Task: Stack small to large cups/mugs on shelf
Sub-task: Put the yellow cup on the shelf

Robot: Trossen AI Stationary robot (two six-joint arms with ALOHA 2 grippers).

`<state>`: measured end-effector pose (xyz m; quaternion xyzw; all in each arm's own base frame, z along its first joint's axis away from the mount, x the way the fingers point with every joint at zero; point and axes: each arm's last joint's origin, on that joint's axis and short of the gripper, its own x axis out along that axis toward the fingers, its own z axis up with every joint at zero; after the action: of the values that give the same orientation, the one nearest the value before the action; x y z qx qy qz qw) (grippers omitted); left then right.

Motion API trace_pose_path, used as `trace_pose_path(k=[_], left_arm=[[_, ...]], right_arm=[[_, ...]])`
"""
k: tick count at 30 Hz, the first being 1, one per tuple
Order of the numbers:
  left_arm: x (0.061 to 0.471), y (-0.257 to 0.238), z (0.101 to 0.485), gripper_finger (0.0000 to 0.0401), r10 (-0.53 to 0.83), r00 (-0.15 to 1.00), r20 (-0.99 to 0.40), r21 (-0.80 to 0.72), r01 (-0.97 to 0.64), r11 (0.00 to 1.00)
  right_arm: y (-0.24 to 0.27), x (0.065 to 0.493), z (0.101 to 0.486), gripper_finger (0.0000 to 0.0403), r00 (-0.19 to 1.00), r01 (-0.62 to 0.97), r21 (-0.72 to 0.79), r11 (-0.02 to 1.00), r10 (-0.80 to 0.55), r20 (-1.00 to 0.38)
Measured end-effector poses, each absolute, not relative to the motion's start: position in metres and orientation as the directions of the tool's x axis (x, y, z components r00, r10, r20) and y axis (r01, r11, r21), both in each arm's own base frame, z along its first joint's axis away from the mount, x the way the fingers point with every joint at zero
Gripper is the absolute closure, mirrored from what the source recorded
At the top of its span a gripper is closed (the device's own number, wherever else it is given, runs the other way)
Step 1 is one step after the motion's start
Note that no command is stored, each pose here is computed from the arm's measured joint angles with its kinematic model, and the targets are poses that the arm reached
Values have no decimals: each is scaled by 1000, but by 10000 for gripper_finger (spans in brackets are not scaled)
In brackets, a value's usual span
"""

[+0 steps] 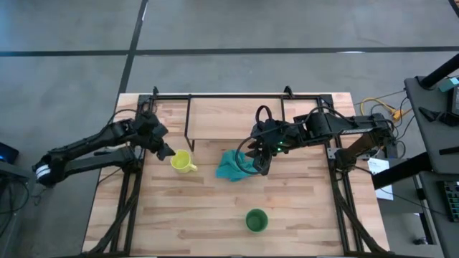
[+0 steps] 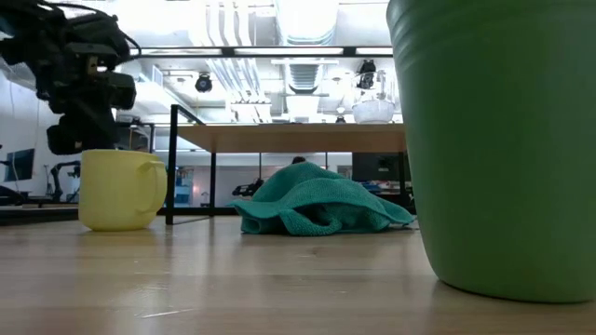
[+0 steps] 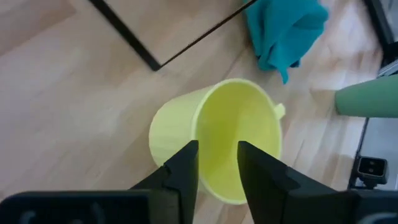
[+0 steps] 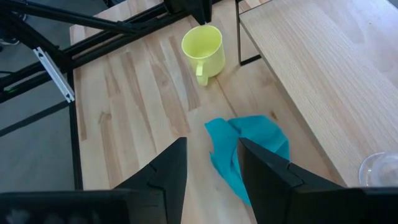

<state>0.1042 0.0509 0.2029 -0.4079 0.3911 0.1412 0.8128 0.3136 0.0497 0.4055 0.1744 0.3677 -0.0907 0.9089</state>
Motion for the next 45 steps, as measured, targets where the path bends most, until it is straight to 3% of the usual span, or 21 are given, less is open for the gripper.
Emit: trace_pose_path(k=[23,27,33,39,45], left_arm=[[114,57,193,296,-127,594,-794,-538,-591,601],[116,58,191,320,-131,587,-799,-536,-596,598],[117,59,192,393,-125,598,-792,-539,-588,603],[117,58,203,399,-132,649,-749,-587,-558,587],[121,58,255,400,-106,772,-627,-656,-449,607]], right_arm=[[50,314,406,266,713,293,250,923,-37,-700],[50,314,406,266,713,293,250,923,-37,-700],[50,314,406,266,713,293,250,923,-37,-700],[50,314,406,266,714,299,257,919,-36,-699],[49,316,405,266,721,352,278,894,-70,-690]])
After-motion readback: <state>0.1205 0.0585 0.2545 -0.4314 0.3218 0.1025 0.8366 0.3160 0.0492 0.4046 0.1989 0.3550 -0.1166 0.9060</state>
